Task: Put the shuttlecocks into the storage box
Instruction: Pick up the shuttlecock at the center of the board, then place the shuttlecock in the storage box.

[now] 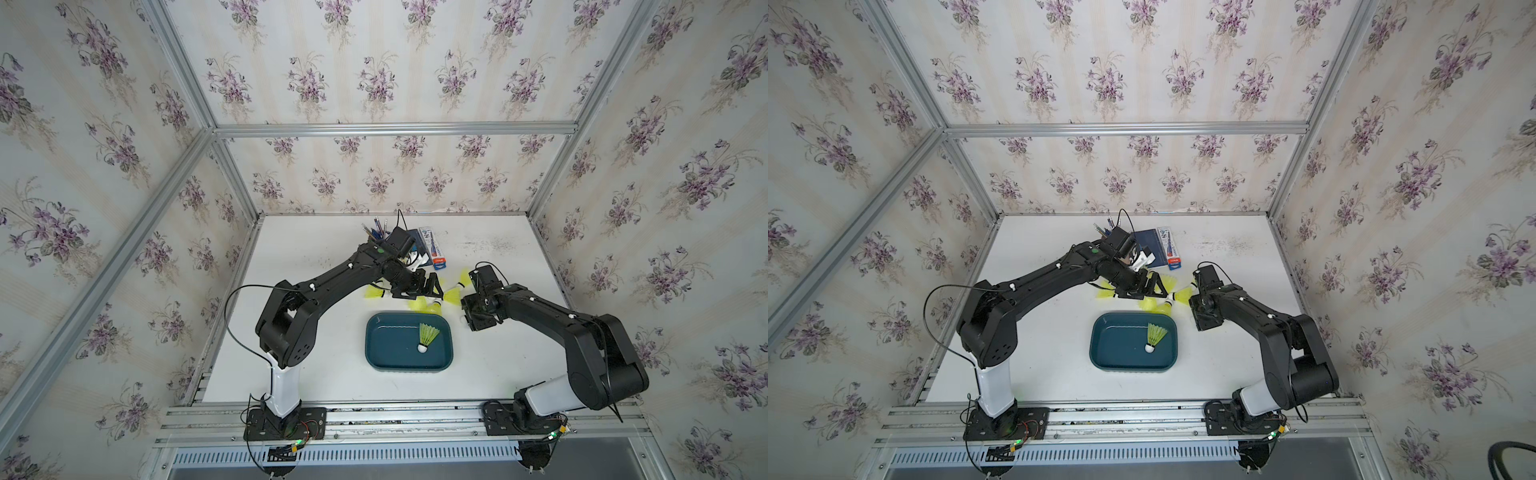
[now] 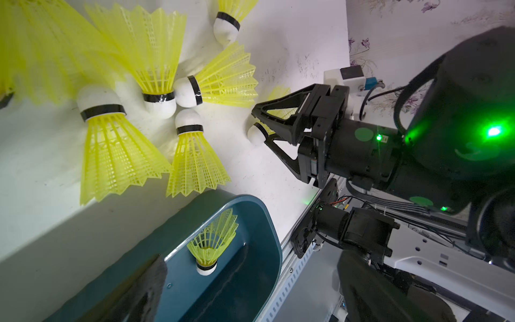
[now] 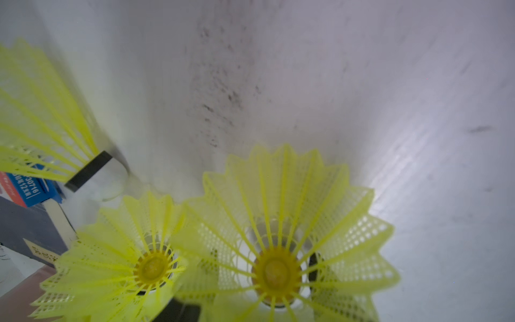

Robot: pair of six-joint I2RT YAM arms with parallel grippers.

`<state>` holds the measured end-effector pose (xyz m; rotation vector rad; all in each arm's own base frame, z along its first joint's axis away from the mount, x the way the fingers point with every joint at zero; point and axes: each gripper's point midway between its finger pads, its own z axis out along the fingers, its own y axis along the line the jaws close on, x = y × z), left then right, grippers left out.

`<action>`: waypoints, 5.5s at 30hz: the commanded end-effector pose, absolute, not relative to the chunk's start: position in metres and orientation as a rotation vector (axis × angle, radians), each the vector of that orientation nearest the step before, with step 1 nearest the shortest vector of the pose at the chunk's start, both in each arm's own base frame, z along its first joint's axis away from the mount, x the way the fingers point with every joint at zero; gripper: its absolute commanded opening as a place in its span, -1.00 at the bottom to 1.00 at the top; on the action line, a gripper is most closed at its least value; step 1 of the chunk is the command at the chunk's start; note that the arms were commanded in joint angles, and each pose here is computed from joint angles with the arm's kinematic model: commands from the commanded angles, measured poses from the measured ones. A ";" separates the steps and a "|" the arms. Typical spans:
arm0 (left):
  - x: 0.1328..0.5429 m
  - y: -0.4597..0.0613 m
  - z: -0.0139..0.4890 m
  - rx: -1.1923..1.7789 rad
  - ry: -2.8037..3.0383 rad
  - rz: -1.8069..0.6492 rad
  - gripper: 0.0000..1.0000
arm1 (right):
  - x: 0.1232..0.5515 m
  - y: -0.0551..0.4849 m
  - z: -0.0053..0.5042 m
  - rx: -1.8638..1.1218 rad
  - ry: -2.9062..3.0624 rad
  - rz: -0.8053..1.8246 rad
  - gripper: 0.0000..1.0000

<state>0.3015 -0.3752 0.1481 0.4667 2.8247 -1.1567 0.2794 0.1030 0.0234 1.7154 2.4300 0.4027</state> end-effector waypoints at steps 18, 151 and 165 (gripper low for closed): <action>0.304 -0.378 0.135 0.356 2.907 -1.163 1.00 | 0.266 0.102 0.008 1.605 2.594 0.295 -0.43; 0.181 -0.197 0.159 0.211 2.716 -0.835 0.99 | 0.176 0.348 0.117 -0.173 2.932 0.622 0.26; 0.222 -0.233 0.196 0.277 2.666 -0.887 1.00 | 0.262 0.254 0.156 0.186 2.797 0.475 0.26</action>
